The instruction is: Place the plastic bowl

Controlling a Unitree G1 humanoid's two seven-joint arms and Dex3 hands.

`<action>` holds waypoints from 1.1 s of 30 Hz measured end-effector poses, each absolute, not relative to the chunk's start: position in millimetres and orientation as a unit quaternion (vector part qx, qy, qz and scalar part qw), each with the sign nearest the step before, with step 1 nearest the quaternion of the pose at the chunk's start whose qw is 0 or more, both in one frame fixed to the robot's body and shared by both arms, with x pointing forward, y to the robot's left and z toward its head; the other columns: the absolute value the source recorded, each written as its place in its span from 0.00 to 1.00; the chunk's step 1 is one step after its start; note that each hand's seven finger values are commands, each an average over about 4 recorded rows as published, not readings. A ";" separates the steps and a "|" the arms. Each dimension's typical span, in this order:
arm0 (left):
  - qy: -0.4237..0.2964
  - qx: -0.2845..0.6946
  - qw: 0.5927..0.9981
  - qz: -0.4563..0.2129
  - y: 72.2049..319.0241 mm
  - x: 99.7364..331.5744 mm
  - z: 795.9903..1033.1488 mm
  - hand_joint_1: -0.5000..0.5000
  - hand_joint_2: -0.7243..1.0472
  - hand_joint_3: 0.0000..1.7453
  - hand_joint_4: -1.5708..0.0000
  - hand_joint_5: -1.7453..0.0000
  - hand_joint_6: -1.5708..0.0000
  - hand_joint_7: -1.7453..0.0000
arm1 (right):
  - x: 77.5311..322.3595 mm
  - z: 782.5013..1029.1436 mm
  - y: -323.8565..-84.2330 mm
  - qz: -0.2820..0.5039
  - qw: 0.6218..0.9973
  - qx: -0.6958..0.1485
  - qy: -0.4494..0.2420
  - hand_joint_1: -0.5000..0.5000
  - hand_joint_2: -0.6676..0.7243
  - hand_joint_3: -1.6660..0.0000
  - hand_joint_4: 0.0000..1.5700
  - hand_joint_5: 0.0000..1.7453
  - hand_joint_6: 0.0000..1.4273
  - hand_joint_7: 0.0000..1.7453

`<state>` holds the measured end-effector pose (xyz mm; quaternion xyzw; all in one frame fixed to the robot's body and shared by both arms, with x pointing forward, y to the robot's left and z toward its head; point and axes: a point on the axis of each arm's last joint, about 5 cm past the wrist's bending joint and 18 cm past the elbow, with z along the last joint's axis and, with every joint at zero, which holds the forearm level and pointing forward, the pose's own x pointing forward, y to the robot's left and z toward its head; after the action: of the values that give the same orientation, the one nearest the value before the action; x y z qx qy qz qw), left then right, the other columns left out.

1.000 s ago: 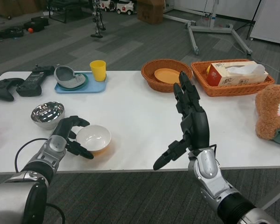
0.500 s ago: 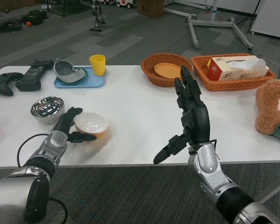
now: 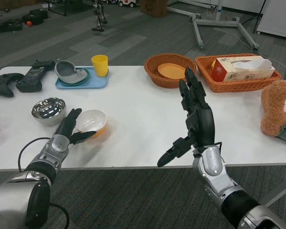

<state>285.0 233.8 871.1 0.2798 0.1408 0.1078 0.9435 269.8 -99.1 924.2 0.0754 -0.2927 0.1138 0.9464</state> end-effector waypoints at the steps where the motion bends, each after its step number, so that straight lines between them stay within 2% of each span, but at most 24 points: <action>1: 0.142 0.279 0.944 0.104 233.8 285.0 871.1 0.02 0.84 0.05 1.00 0.76 1.00 0.88 | 269.8 924.1 -99.1 0.114 0.947 0.075 -0.292 0.04 0.82 1.00 0.00 0.00 0.00 0.00; 6: 0.144 0.276 0.946 0.091 233.9 284.9 871.1 0.02 0.76 0.05 1.00 0.76 1.00 0.88 | 269.9 923.9 -99.3 0.113 0.947 0.075 -0.292 0.04 0.82 1.00 0.00 0.00 0.00 0.00; 9: 0.141 0.270 0.948 0.088 233.9 284.4 870.9 0.04 0.66 0.05 1.00 0.76 1.00 0.88 | 269.9 923.9 -99.3 0.113 0.947 0.075 -0.292 0.04 0.82 1.00 0.00 0.00 0.00 0.00; 13: 0.135 0.260 0.952 0.085 234.4 283.2 870.3 0.04 0.45 0.03 1.00 0.76 1.00 0.92 | 269.9 923.9 -99.3 0.113 0.947 0.075 -0.292 0.04 0.82 1.00 0.00 0.00 0.00 0.00; 17: 0.118 0.239 0.960 0.081 235.6 280.2 869.2 0.04 0.14 0.00 1.00 0.71 1.00 0.92 | 269.9 923.8 -99.3 0.113 0.947 0.075 -0.292 0.04 0.82 1.00 0.00 0.00 0.00 0.00; 20: 0.097 0.222 0.966 0.085 237.4 277.2 869.1 0.04 0.01 0.00 1.00 0.75 1.00 0.92 | 269.9 923.8 -99.2 0.113 0.947 0.076 -0.292 0.04 0.82 1.00 0.00 0.00 0.00 0.00; 26: 0.010 0.182 0.975 0.124 247.3 270.0 880.1 0.04 0.00 0.01 1.00 0.76 1.00 0.92 | 269.8 923.9 -98.6 0.113 0.947 0.077 -0.292 0.04 0.82 1.00 0.00 0.00 0.00 0.00; 33: -0.128 0.093 0.968 0.192 261.9 251.2 903.4 0.04 0.00 0.00 1.00 0.93 1.00 0.92 | 270.0 924.1 -98.6 0.112 0.947 0.078 -0.293 0.05 0.82 1.00 0.00 0.00 0.00 0.00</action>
<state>251.2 261.9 903.4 0.0928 -0.1280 0.1924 0.9685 270.0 -98.6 924.1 0.0778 -0.2925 0.1117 0.9465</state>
